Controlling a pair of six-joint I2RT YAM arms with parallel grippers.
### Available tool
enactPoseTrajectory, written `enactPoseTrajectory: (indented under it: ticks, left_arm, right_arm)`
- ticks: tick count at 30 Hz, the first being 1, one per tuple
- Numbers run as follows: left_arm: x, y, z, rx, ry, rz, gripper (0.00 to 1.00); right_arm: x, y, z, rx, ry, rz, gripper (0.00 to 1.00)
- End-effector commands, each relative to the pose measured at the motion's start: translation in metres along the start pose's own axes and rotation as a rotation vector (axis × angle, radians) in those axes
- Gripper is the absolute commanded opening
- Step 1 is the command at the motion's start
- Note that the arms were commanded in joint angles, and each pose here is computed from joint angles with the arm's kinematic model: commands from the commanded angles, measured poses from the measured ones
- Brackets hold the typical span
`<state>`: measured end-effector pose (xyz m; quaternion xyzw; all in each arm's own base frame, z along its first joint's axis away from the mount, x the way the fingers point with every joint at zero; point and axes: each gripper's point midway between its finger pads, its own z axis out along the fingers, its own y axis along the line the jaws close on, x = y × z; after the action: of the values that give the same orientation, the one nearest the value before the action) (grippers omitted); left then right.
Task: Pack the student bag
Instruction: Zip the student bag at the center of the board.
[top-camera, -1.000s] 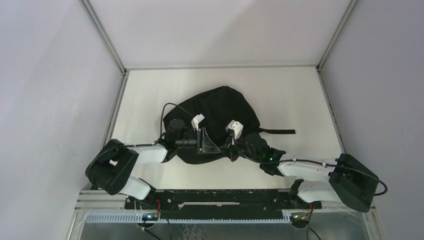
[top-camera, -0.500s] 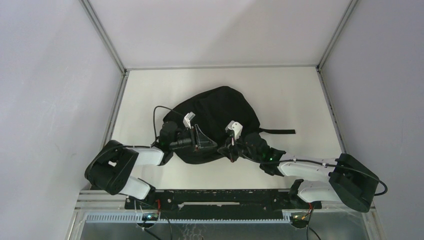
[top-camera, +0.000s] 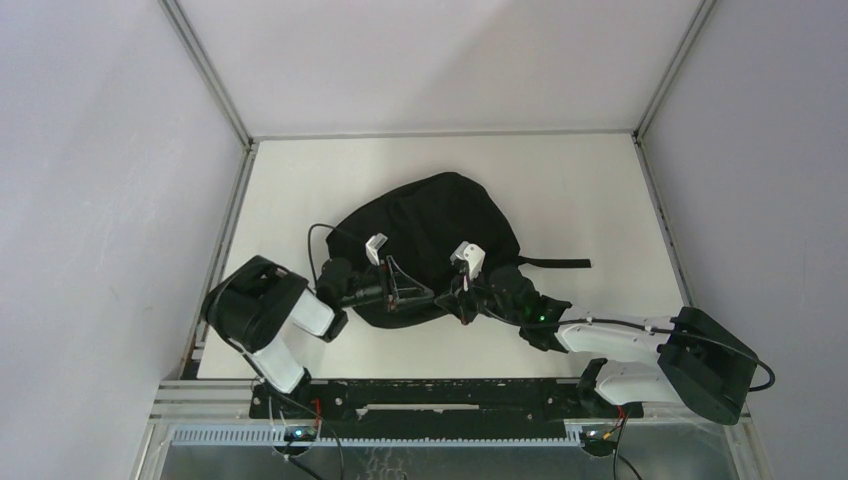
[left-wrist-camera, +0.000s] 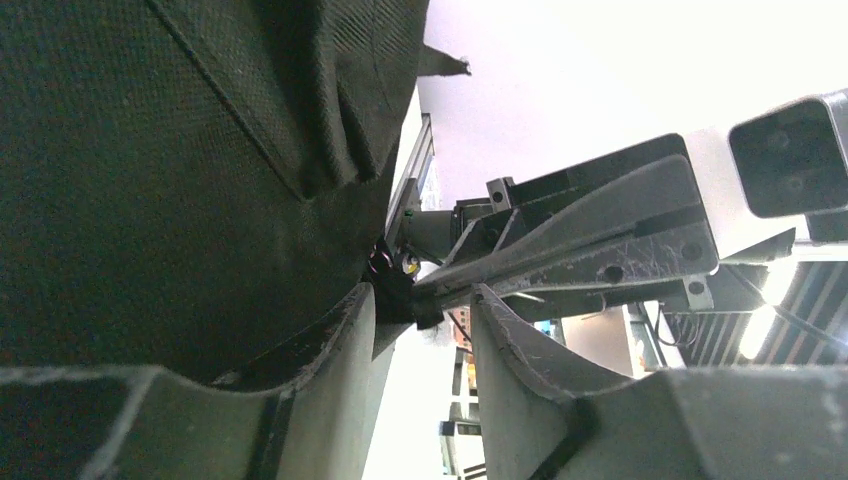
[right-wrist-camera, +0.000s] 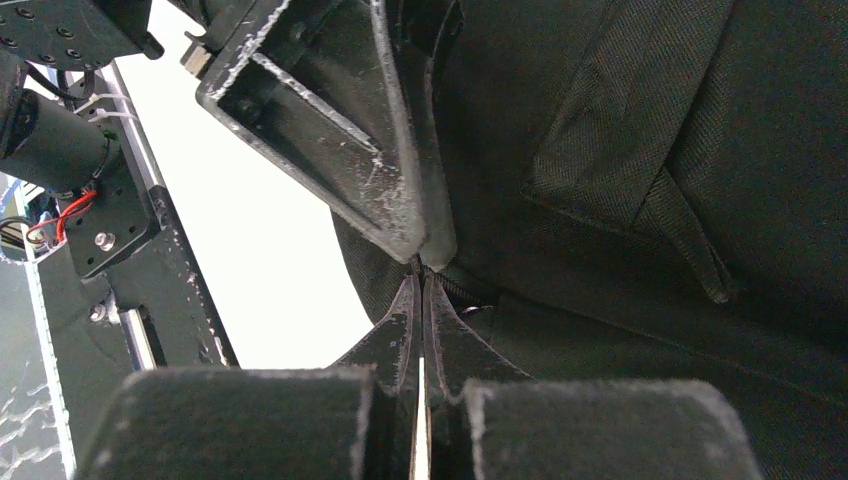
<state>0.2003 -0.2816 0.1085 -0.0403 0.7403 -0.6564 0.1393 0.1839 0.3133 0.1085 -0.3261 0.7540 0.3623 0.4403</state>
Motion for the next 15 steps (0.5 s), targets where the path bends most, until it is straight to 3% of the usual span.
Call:
enactPoseTrajectory:
  ticks: [1, 15]
  left_arm:
    - [0.003, -0.023, -0.008, 0.092, -0.021, 0.107, 0.46]
    - [0.007, -0.024, 0.001, 0.102, 0.03, 0.113, 0.46]
  right_arm:
    - [-0.017, 0.009, -0.001, -0.038, -0.058, 0.001, 0.0]
    - [-0.017, 0.006, -0.002, -0.027, -0.056, 0.008, 0.0]
